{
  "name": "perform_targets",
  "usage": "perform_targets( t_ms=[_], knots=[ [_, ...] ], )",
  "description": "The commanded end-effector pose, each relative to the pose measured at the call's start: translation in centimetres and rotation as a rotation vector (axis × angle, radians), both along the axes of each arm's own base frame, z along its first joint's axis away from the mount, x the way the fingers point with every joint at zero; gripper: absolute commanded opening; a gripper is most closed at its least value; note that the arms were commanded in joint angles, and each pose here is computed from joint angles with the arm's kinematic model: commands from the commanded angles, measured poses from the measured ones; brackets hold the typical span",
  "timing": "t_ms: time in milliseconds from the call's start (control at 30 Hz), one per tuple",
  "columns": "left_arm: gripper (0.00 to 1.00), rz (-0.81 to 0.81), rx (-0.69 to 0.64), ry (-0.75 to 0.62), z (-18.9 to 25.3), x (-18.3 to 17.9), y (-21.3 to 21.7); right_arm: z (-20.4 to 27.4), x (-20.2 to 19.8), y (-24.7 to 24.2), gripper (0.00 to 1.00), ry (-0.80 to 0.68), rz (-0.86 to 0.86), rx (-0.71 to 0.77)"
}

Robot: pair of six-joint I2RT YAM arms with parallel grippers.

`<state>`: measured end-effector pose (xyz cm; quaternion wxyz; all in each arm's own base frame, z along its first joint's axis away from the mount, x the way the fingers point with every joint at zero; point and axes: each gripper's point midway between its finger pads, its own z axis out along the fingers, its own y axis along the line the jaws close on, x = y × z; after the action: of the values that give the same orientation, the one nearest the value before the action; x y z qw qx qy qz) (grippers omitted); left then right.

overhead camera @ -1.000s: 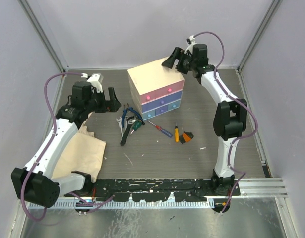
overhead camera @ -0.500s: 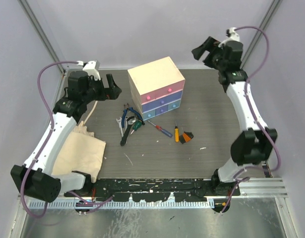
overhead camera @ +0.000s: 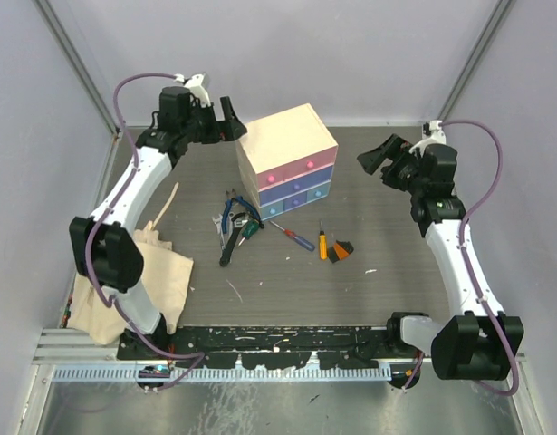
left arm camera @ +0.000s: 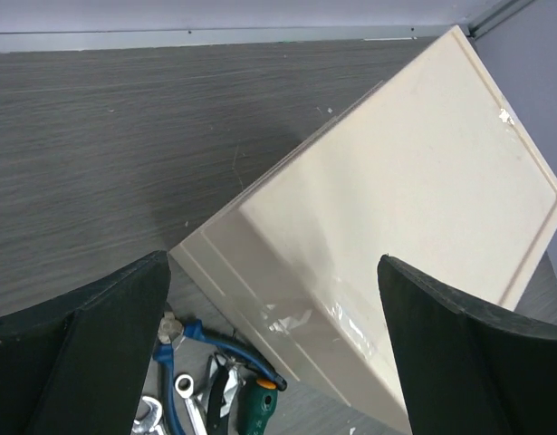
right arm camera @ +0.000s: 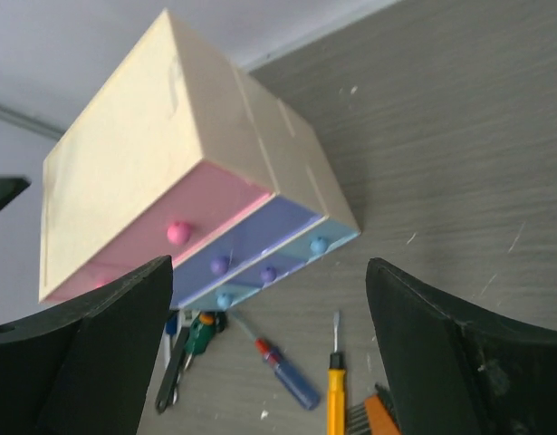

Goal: Sort the tools into containers
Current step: Adjust the storage box at the center of the board.

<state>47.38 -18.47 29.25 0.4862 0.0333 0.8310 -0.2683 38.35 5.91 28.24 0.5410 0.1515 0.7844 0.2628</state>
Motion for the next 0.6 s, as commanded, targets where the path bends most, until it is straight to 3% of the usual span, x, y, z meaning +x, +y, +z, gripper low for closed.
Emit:
perform_targets(
  t_ms=[0,233,367,567],
  knots=[
    [0.99,-0.085,-0.047,-0.098,3.2,2.2,-1.7,1.4,-2.9,3.6,0.9,-0.053,0.169,0.117],
    [1.0,-0.228,-0.084,-0.071,2.3,4.0,-4.5,-1.1,-3.9,7.7,0.89,-0.029,0.274,0.204],
    [0.91,-0.329,-0.135,-0.051,2.0,3.2,-6.0,-1.3,-2.7,9.9,0.88,-0.049,0.328,0.237],
    [0.84,-0.343,-0.123,-0.022,0.5,2.1,-5.8,-1.0,-0.2,12.9,0.87,-0.062,0.402,0.24]
  ],
)
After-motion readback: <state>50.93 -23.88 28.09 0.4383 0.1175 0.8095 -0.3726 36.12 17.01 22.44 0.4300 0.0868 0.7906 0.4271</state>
